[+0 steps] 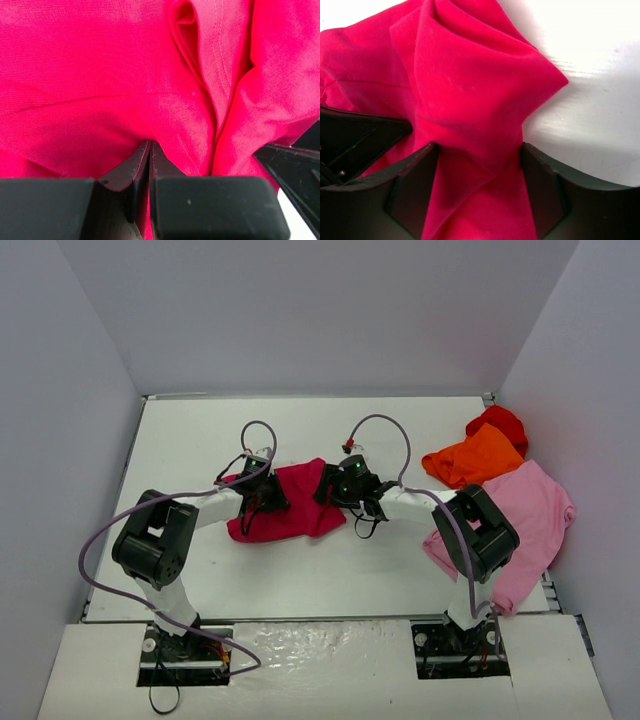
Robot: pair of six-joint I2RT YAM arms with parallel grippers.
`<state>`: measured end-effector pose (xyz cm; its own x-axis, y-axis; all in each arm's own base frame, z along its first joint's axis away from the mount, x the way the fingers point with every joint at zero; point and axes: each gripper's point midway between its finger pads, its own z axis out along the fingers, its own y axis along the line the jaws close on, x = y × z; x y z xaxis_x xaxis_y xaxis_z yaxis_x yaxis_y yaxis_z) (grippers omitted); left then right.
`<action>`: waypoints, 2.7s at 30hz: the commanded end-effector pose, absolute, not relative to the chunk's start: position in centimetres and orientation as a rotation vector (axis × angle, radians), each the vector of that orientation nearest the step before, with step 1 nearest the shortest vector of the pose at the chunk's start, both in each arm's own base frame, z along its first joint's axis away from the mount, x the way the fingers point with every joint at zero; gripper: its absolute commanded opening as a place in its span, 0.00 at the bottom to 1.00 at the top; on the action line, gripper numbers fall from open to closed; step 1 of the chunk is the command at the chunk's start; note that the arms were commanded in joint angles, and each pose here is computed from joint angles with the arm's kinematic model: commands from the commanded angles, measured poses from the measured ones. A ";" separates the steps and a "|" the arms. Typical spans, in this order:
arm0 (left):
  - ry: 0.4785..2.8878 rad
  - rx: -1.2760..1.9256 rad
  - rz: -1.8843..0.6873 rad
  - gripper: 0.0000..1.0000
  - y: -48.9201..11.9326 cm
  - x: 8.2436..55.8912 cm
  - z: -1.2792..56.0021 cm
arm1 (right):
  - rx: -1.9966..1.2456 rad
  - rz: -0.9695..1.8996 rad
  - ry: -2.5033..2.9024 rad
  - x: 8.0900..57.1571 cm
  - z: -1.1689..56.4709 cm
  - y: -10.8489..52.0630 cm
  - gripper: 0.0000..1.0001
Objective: Fold and stack the t-shirts
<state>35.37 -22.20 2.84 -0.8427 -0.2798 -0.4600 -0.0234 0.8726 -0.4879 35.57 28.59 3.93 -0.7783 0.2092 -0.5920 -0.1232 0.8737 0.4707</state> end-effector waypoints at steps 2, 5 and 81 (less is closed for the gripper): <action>2.528 -0.194 -0.605 0.00 -21.9 34.7 3.4 | -0.015 0.602 2.267 39.1 8.0 29.1 0.66; 2.528 -0.192 -0.606 0.00 -21.9 34.7 3.4 | -0.046 0.554 2.262 39.4 8.3 28.7 0.68; 2.517 -0.522 0.037 0.00 -5.9 33.2 6.0 | -0.342 0.986 2.078 41.0 22.6 40.1 0.03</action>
<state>31.96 -5.83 5.19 -0.8025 -0.3344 -0.4941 -0.3757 0.9266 -0.0169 40.76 37.14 16.84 -0.7140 0.0532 -0.6981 -0.4352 0.7474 0.5020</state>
